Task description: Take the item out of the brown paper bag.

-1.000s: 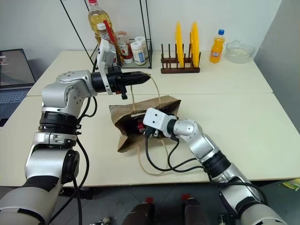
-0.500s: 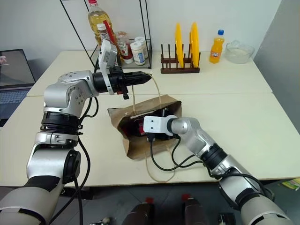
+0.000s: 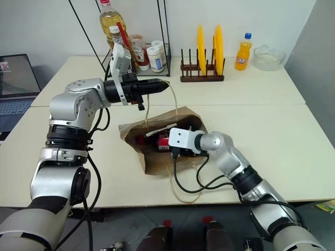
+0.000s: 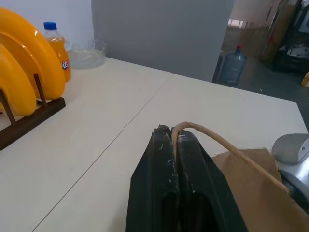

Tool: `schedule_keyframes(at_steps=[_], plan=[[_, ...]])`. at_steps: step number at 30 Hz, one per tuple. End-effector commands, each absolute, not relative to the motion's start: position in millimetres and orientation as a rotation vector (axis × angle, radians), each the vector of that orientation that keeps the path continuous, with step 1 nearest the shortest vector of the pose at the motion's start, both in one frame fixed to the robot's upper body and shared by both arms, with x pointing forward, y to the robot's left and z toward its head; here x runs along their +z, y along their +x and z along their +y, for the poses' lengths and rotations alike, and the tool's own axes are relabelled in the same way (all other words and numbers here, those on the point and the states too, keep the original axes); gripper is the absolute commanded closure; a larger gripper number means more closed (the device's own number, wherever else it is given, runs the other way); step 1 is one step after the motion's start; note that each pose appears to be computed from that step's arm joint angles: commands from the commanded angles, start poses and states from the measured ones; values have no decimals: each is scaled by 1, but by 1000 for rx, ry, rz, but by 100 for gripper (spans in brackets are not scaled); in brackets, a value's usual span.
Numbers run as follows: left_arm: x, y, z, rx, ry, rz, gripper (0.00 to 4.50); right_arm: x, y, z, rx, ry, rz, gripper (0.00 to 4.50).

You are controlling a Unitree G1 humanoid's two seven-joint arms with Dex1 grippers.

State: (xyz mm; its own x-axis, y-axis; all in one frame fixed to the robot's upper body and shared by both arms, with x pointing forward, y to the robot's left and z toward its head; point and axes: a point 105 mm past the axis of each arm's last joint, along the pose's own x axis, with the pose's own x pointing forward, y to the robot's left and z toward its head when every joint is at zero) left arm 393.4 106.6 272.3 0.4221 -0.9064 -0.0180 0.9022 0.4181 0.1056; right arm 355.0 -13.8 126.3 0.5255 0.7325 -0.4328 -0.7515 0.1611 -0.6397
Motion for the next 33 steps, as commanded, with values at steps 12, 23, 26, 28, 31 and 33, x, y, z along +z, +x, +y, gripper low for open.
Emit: schedule_keyframes(at_steps=[12,23,26,28,31,33], plan=[[279,396,110,-1115,141,-92,450,201,273,-65,1214,-636,-101,129],[277,396,108,-1130,145,-93,450,285,317,-158,613,-167,-171,129],[279,396,105,-1136,148,-100,450,251,344,-198,331,-188,-24,129],[280,396,104,-1140,150,-103,450,228,353,-218,215,-242,73,129],[280,396,103,-1143,152,-104,450,201,359,-236,160,-316,197,129],[279,395,102,-1145,153,-104,450,175,363,-246,152,-345,312,129]])
